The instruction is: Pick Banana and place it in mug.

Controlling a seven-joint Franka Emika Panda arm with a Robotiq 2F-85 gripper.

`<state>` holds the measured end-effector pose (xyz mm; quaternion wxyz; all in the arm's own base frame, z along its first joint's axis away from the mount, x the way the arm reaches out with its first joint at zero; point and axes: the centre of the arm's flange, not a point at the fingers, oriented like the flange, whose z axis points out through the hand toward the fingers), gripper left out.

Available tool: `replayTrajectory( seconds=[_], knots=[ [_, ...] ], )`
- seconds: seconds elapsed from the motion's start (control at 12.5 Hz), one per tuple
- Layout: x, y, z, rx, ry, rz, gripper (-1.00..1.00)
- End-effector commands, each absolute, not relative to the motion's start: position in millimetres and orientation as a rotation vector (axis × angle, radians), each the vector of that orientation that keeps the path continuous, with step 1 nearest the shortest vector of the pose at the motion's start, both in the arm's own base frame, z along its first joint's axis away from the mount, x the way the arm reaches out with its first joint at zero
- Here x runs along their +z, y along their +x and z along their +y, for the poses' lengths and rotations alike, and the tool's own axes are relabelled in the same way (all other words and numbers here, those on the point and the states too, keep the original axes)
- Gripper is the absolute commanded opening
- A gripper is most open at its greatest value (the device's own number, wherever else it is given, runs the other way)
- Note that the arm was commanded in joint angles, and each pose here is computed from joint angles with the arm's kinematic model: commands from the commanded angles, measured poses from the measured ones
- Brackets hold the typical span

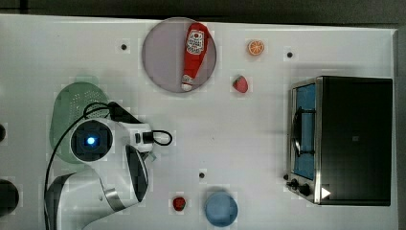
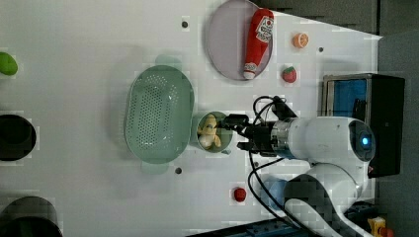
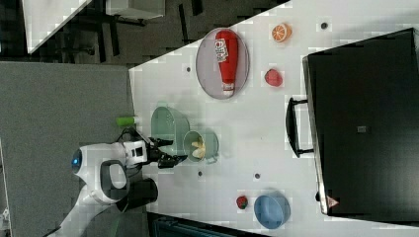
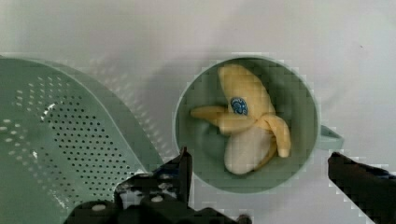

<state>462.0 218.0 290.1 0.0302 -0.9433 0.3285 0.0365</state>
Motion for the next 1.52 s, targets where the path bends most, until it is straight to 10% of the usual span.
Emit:
replayTrajectory(
  seconds=[0.08, 0.88, 1.52],
  knots=[
    [394, 484, 198, -0.002, -2.871, 1.124, 1.00],
    [583, 487, 7, 0.037, -2.855, 1.356, 1.00],
    [595, 481, -25, 0.074, -2.854, 1.444, 1.00]
  ],
)
